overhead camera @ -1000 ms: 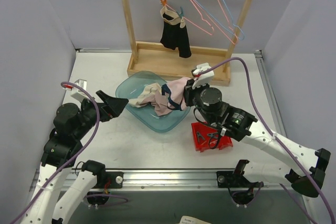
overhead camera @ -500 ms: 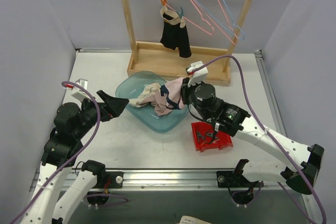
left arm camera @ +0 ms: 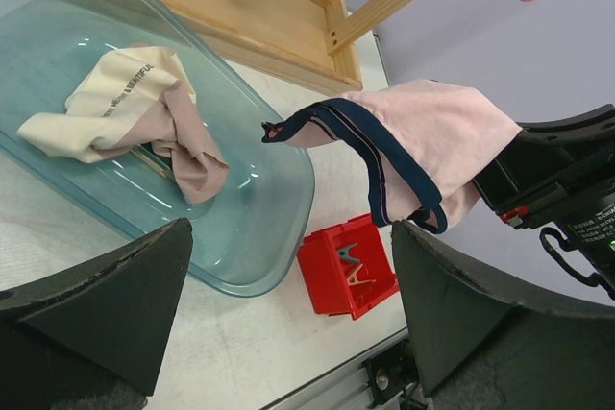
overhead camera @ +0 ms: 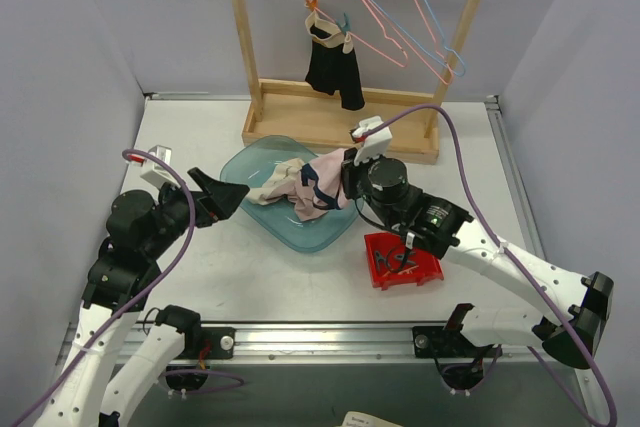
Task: Remove the underwear clipped to the hanger
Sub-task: Place the underwear in the bin.
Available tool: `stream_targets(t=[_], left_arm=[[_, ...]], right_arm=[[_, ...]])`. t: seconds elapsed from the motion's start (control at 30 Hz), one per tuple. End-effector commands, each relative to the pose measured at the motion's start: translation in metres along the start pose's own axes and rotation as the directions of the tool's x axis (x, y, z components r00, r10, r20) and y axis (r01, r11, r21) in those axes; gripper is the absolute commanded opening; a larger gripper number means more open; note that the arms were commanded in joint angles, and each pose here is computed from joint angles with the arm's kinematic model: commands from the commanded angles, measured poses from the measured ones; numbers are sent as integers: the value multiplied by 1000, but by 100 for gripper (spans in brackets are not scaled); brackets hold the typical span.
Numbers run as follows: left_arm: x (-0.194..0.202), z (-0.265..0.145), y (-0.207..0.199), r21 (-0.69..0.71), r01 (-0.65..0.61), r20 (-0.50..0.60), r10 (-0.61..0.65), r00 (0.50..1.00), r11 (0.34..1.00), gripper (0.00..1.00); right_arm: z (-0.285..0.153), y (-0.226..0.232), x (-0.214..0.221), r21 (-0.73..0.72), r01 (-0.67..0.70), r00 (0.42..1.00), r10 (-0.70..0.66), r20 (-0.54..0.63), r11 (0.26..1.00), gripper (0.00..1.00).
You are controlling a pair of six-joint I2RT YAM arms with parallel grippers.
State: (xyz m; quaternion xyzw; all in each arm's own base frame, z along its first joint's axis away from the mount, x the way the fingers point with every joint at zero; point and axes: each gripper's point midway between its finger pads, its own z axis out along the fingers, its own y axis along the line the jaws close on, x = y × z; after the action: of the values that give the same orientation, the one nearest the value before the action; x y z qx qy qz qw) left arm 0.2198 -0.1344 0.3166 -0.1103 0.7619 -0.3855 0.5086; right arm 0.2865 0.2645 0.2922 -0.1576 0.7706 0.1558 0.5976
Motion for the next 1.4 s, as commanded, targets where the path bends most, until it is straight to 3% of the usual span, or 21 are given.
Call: stream_targets(t=[0.0, 0.7, 0.93, 0.97, 1.0, 1.03, 1.13, 1.37], left_arm=[[-14, -1, -15, 58, -17, 47, 14, 999, 998, 94], [-14, -3, -16, 61, -20, 50, 17, 999, 998, 94], [-14, -3, -16, 61, -20, 52, 17, 998, 998, 94], [-15, -3, -16, 63, -21, 52, 17, 998, 998, 94], [-15, -4, -16, 63, -22, 54, 19, 998, 998, 94], [-16, -6, -17, 65, -25, 59, 21, 998, 998, 94], [-16, -6, -16, 59, -30, 58, 26, 998, 998, 94], [-16, -9, -16, 55, -39, 62, 35, 997, 998, 94]], right_arm=[[-6, -1, -28, -14, -36, 996, 37, 83, 999, 0], [4, 7, -25, -57, -28, 998, 31, 60, 998, 0], [31, 19, -8, -91, -9, 1000, 8, -4, 996, 3], [35, 22, -5, -97, -4, 1000, 3, -13, 995, 6], [38, 23, -8, -101, -9, 1000, 8, -12, 995, 17], [44, 25, -1, -95, -7, 1000, 4, -30, 995, 53], [55, 22, 7, -63, -6, 999, 3, -53, 998, 96], [59, 8, 10, -6, -14, 998, 14, -56, 1000, 100]])
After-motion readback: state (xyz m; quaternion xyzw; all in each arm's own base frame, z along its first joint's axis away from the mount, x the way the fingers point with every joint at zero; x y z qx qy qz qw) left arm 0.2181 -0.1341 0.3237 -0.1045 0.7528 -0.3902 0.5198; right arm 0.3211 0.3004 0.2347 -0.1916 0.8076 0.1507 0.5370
